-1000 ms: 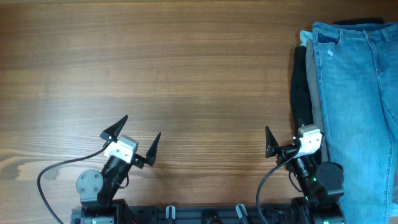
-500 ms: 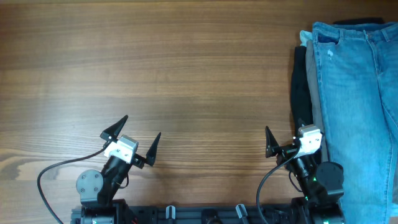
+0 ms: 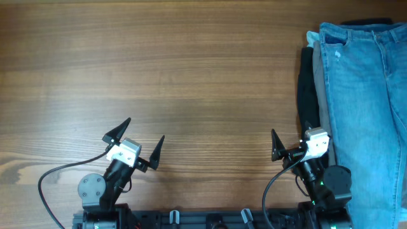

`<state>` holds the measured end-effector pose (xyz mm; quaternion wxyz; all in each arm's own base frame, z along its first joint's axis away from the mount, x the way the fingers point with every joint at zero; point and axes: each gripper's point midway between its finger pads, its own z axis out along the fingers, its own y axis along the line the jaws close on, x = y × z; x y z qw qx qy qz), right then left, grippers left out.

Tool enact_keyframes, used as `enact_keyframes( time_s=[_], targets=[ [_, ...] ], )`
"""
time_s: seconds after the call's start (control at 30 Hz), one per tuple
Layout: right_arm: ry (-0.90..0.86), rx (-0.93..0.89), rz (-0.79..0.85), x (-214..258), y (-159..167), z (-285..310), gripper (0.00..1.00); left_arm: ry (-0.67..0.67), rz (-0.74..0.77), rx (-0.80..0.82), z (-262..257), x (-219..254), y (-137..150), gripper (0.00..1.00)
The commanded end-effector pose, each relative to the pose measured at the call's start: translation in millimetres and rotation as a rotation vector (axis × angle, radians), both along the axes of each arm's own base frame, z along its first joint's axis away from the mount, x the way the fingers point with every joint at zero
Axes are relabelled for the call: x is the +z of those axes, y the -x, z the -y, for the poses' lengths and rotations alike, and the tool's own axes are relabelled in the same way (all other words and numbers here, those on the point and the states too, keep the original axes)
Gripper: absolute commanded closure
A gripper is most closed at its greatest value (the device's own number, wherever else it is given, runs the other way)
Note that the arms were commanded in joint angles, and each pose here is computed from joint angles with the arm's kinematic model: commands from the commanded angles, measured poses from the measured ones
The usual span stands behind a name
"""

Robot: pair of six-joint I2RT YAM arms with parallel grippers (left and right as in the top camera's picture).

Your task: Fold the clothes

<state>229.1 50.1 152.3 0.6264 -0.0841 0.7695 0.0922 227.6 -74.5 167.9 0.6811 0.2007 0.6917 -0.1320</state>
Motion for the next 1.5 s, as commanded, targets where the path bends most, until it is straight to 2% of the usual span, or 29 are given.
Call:
enact_keyframes(
  time_s=[0.0, 0.6, 0.67, 0.73, 0.77, 0.87, 0.9, 0.93, 1.07, 1.17, 1.27, 1.3, 1.4, 1.47],
  targets=[
    [0.009, 0.000, 0.008, 1, 0, 0, 0.00, 0.006, -0.001, -0.018, 3, -2, 1, 0.00],
    [0.000, 0.001, 0.008, 1, 0, 0, 0.00, 0.005, 0.007, -0.018, 3, 0, 1, 0.00],
    [-0.051, 0.029, 0.057, 16, -1, -7, 0.00, 0.006, 0.022, -0.064, 10, 3, 5, 0.00],
    [-0.089, 0.142, 0.231, 61, 4, -25, 0.00, 0.012, 0.110, -0.145, 22, 28, 14, 0.00],
    [-0.121, 0.160, 0.342, 92, 9, -26, 0.00, 0.061, 0.150, -0.096, 14, 53, 14, 0.00],
    [-0.197, 0.151, 0.366, 136, 18, -23, 0.00, 0.186, 0.172, 0.006, -3, 106, 15, 0.00],
    [-0.211, 0.147, 0.321, 148, 18, -23, 0.00, 0.240, 0.133, 0.030, -7, 117, 13, 0.00],
    [-0.237, 0.134, 0.232, 156, 14, -23, 0.00, 0.302, 0.032, 0.072, -13, 125, 6, 0.00],
    [-0.234, 0.097, -0.121, 167, -24, -29, 0.00, 0.310, -0.230, 0.095, -12, 144, -36, 0.00],
    [-0.138, 0.092, -0.369, 166, -59, -33, 0.00, 0.315, -0.408, 0.074, -7, 151, -76, 0.00],
    [0.059, 0.167, -0.554, 161, -88, -36, 0.00, 0.318, -0.573, 0.097, -8, 149, -121, 0.00],
    [0.030, 0.157, -0.655, 153, -99, -39, 0.00, 0.319, -0.619, 0.103, -9, 147, -137, 0.00],
    [-0.021, 0.124, -0.751, 136, -116, -41, 0.00, 0.329, -0.670, 0.117, -10, 134, -152, 0.00],
    [-0.050, -0.005, -0.762, 128, -133, -23, 0.00, 0.329, -0.700, 0.121, -10, 126, -151, 0.00]
  ],
)
